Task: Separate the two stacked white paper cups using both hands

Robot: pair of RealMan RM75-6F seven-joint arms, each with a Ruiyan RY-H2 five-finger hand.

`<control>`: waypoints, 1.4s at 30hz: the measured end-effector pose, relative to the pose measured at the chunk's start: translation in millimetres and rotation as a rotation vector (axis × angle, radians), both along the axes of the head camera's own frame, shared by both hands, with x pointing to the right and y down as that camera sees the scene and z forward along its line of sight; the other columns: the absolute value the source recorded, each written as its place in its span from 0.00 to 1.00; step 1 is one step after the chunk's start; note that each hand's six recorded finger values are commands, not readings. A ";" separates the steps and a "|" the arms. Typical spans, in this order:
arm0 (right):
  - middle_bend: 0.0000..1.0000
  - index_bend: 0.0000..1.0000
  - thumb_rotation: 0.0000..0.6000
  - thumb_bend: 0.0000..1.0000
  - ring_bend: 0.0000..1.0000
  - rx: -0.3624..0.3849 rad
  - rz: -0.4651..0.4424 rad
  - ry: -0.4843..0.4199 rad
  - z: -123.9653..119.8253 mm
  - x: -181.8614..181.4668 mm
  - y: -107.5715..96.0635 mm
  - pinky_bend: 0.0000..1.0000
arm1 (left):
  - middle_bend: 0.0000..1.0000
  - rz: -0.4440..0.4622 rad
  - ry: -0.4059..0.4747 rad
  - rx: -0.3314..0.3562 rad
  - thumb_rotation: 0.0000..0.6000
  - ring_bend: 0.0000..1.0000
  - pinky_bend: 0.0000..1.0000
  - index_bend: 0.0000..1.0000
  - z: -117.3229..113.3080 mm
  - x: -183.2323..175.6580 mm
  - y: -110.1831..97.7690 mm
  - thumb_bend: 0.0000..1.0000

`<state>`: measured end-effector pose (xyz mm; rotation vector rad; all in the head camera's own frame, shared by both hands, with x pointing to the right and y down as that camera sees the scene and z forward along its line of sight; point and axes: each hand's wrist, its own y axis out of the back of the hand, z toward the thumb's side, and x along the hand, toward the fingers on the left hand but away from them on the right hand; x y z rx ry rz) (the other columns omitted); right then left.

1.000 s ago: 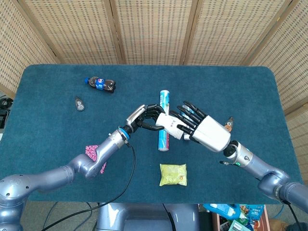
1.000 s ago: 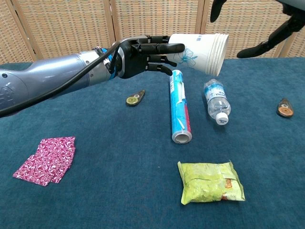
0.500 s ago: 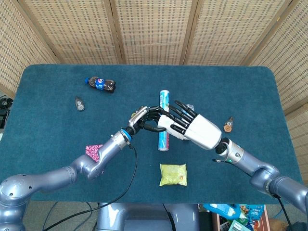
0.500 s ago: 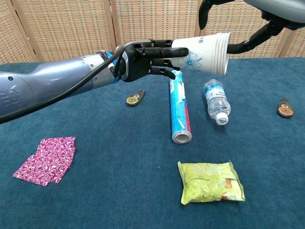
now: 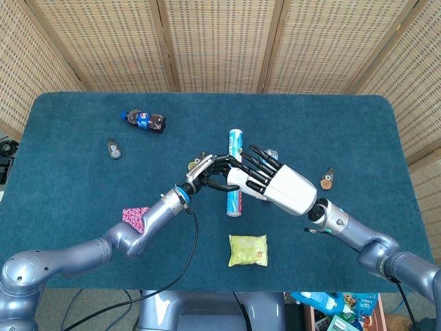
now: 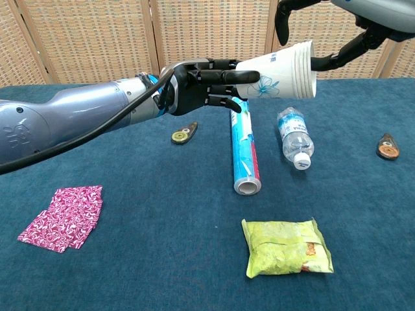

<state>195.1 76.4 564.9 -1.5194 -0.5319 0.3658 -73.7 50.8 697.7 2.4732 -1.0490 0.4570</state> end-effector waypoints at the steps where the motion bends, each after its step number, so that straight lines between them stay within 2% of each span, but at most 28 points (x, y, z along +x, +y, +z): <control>1: 0.17 0.56 1.00 0.50 0.08 0.002 -0.001 0.000 -0.1 -0.2 0.0 0.07 | 0.52 0.000 0.001 0.000 1.00 0.50 0.50 0.52 -0.2 0.3 0.2 0.12; 11: 0.16 0.63 1.00 0.66 0.08 0.018 -0.009 0.008 -0.6 -4.2 0.5 0.07 | 0.52 0.009 0.008 -0.001 1.00 0.50 0.50 0.52 -1.9 2.8 2.9 0.12; 22: 0.16 0.68 1.00 0.68 0.08 0.044 -0.017 0.031 -0.3 -6.9 2.2 0.08 | 0.52 0.017 0.016 0.003 1.00 0.50 0.50 0.52 -5.3 5.1 4.6 0.12; 30: 0.14 0.70 1.00 0.76 0.08 0.056 -0.029 0.054 1.6 -9.5 5.2 0.07 | 0.52 0.022 0.019 0.002 1.00 0.50 0.50 0.52 -6.7 5.3 6.2 0.12; 42: 0.15 0.74 1.00 0.77 0.08 0.074 -0.024 0.054 -0.2 -7.7 7.0 0.08 | 0.52 0.023 0.017 -0.001 1.00 0.50 0.50 0.52 -5.5 5.1 7.0 0.12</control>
